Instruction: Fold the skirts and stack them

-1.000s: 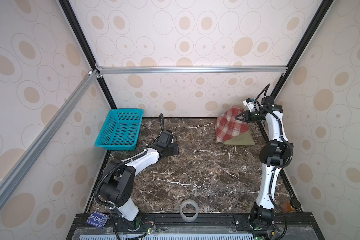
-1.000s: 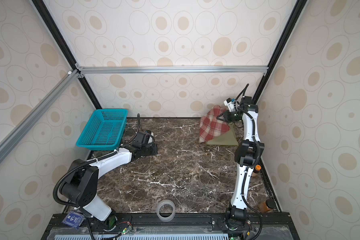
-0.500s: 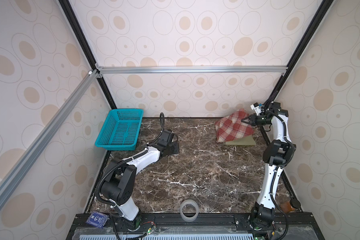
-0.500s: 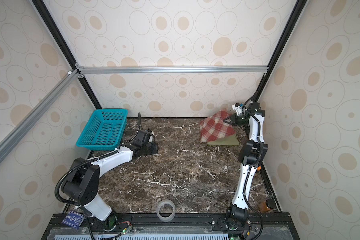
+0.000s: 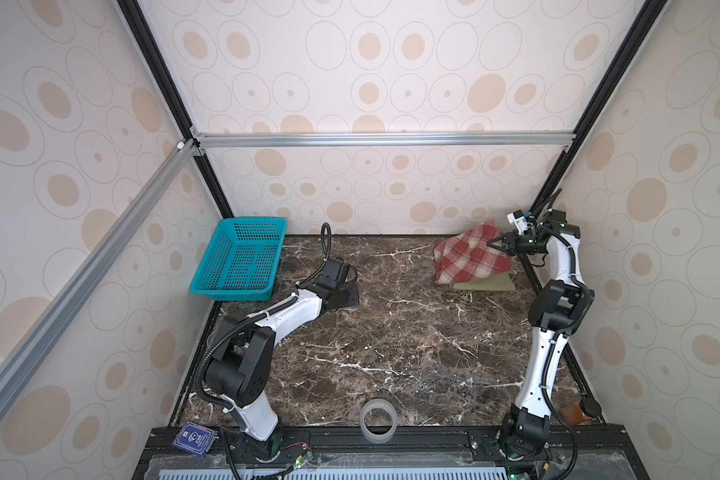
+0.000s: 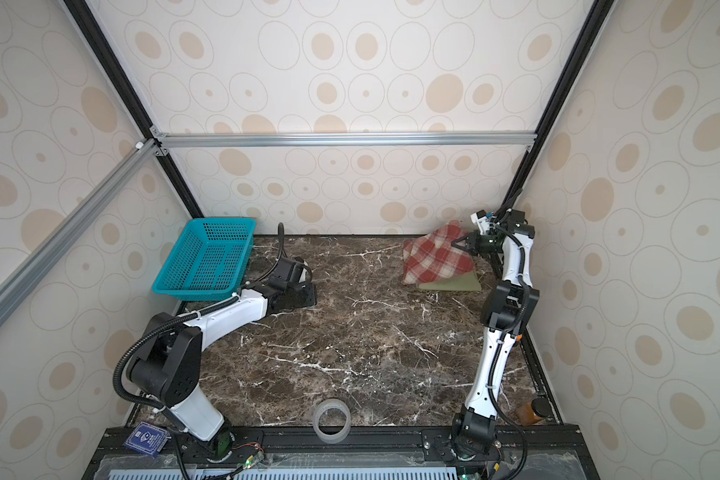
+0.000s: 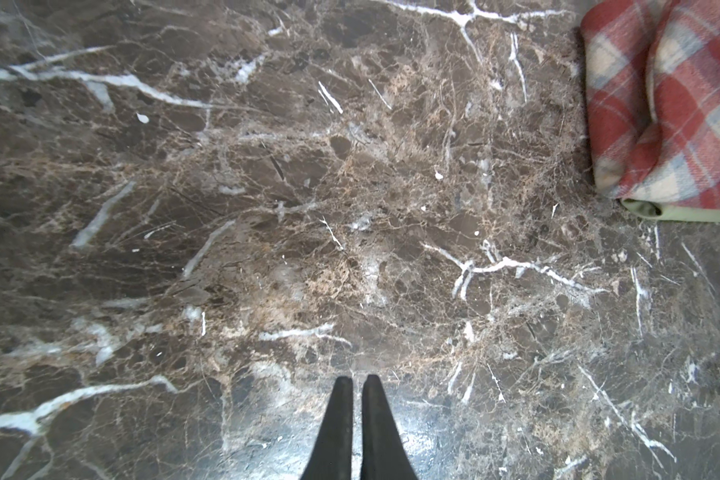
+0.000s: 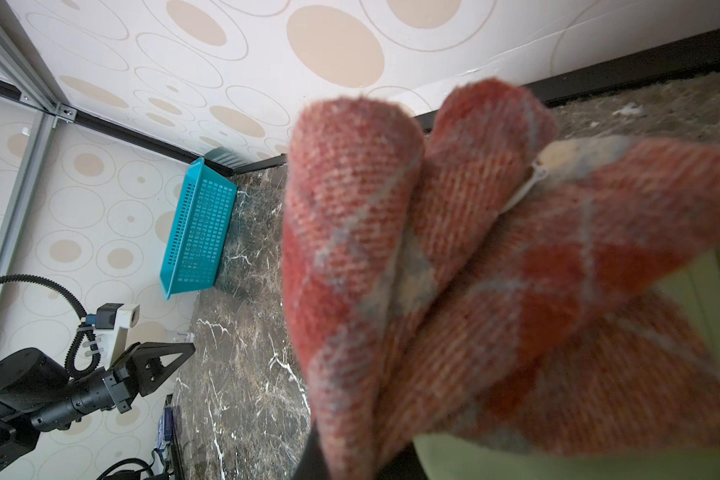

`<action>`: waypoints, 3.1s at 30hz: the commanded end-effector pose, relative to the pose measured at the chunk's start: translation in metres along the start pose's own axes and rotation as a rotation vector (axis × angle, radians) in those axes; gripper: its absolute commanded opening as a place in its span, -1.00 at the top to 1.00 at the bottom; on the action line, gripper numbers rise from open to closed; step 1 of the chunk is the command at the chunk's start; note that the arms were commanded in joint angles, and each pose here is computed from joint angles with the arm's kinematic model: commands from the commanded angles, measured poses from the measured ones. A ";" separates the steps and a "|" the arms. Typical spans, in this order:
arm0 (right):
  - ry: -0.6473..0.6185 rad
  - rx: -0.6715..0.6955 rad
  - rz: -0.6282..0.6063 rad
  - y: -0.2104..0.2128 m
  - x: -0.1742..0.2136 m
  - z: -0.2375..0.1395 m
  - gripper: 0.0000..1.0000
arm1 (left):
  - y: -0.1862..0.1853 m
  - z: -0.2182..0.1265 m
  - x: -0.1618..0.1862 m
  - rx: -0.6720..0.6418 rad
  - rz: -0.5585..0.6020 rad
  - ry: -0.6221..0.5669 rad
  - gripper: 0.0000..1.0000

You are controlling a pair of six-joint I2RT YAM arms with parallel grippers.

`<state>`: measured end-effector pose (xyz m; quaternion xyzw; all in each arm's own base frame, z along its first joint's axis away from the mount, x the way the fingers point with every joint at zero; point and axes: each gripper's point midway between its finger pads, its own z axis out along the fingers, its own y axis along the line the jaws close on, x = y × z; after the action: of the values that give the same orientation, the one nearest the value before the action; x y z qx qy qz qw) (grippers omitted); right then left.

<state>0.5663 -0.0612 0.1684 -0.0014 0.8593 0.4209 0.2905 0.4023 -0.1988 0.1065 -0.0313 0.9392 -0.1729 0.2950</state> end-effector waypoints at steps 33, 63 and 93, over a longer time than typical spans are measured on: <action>-0.009 0.485 0.152 -0.119 0.013 0.001 0.00 | -0.015 -0.005 -0.011 -0.017 0.030 -0.019 0.83; -0.274 0.804 -0.203 0.105 0.078 -0.059 -0.17 | 0.066 -0.081 -0.107 -0.040 -0.078 -0.437 -0.37; -0.438 0.935 -0.303 0.065 0.209 -0.051 -1.00 | 0.186 -0.129 -0.061 -0.420 0.103 -0.821 -0.98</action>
<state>0.3394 -0.0036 0.1151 0.0895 0.8887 -0.0557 0.4462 0.3860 0.0168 0.1620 -0.1178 0.7837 0.0359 0.6088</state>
